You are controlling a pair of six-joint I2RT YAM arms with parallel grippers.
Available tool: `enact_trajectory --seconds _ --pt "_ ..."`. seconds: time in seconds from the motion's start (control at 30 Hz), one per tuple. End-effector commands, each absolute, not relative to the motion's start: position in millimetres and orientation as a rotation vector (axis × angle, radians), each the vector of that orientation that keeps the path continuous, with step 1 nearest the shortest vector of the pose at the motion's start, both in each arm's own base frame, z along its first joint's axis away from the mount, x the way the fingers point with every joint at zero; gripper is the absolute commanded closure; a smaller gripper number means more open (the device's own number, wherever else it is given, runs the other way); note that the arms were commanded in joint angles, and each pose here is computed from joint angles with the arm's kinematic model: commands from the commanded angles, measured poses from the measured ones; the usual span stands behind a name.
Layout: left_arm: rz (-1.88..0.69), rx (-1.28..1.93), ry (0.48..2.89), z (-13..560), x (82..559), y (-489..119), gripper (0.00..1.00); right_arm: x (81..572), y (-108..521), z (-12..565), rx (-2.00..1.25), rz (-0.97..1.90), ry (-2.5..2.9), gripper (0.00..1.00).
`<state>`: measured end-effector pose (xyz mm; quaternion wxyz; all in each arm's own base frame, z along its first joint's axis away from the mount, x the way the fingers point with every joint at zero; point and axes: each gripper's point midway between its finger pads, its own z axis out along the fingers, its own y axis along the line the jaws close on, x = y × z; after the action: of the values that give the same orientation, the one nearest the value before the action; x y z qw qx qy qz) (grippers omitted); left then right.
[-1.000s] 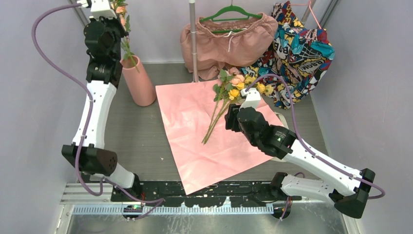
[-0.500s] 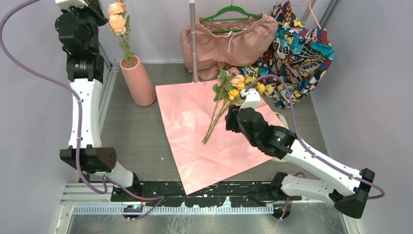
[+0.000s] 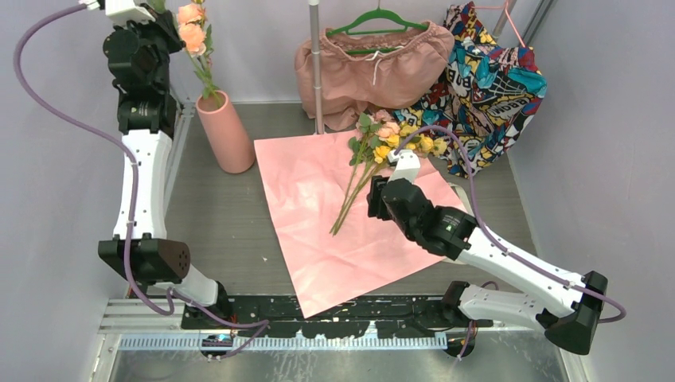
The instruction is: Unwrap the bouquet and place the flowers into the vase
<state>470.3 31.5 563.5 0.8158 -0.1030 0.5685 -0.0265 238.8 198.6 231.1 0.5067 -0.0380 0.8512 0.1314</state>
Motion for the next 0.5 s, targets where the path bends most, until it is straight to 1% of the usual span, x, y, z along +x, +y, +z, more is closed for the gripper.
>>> enact_trajectory --seconds 0.0,0.17,0.3,0.47 --pt "-0.047 -0.208 1.177 562 482 33 1.00 241 199 235 -0.044 0.345 2.027 0.44" --pt "-0.035 -0.224 1.237 534 493 36 1.00 239 196 234 -0.037 0.353 2.021 0.45" --pt "-0.016 -0.265 1.308 498 498 42 1.00 239 196 233 -0.033 0.362 2.021 0.45" --pt "-0.002 -0.318 1.339 454 501 48 1.00 238 202 229 -0.037 0.395 2.028 0.45"
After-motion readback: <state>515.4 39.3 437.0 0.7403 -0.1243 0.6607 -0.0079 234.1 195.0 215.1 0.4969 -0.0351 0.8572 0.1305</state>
